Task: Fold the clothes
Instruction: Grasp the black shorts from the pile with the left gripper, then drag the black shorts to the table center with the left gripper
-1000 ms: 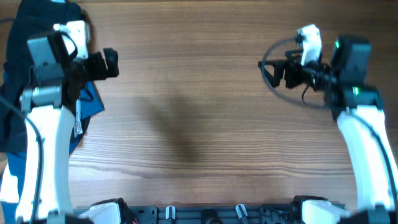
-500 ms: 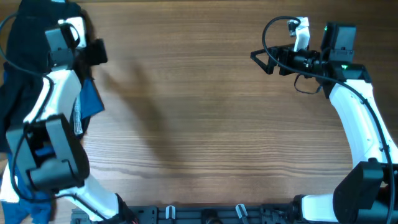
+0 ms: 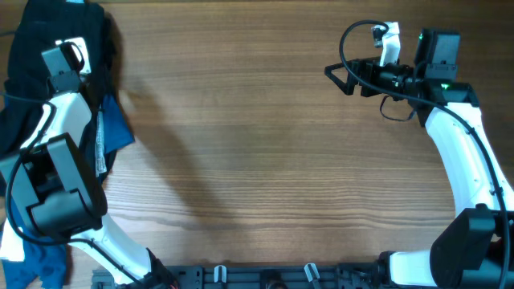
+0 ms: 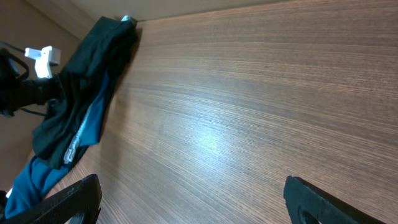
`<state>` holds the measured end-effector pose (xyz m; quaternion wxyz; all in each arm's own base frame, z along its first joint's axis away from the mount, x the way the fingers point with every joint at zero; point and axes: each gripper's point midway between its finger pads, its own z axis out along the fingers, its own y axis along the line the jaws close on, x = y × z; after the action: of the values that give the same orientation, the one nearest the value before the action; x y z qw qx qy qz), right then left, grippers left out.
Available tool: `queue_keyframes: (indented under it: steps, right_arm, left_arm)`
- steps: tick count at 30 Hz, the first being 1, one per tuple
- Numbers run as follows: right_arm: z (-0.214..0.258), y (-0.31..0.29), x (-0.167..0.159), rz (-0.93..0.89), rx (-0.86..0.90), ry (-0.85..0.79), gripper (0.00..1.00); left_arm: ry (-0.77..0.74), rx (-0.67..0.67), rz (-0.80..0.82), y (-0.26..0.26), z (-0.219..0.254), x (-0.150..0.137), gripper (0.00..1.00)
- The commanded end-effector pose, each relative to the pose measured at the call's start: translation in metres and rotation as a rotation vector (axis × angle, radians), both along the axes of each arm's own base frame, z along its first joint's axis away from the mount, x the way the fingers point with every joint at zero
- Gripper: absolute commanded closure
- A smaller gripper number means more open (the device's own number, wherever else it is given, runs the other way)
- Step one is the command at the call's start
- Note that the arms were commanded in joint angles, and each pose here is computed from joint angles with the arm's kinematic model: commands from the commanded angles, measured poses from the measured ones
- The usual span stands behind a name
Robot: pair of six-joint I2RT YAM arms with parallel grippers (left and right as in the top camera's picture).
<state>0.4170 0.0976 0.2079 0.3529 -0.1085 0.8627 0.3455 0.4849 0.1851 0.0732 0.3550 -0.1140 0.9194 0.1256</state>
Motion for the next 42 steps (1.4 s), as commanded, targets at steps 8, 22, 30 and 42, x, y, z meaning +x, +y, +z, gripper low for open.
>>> queue_keyframes:
  steps: [8,22,30,42]
  right_arm:
    - [0.003,-0.003,0.006,-0.022,-0.018,-0.009,0.07]
    - [0.022,-0.019,0.017,-0.112,0.038,-0.03,0.38]
    - [0.069,-0.079,-0.001,-0.279,0.066,-0.091,0.42]
    - [0.108,-0.149,-0.032,-0.497,0.076,-0.148,0.41]
  left_arm:
    - [0.019,0.014,0.001,0.004,-0.007,0.001,0.92]
    - [-0.265,-0.138,-0.1,-0.127,0.138,0.006,0.96]
    - [-0.244,-0.465,-0.466,-0.356,0.131,-0.006,0.96]
    - [-0.299,-0.807,-0.786,-0.607,0.077,-0.071,0.96]
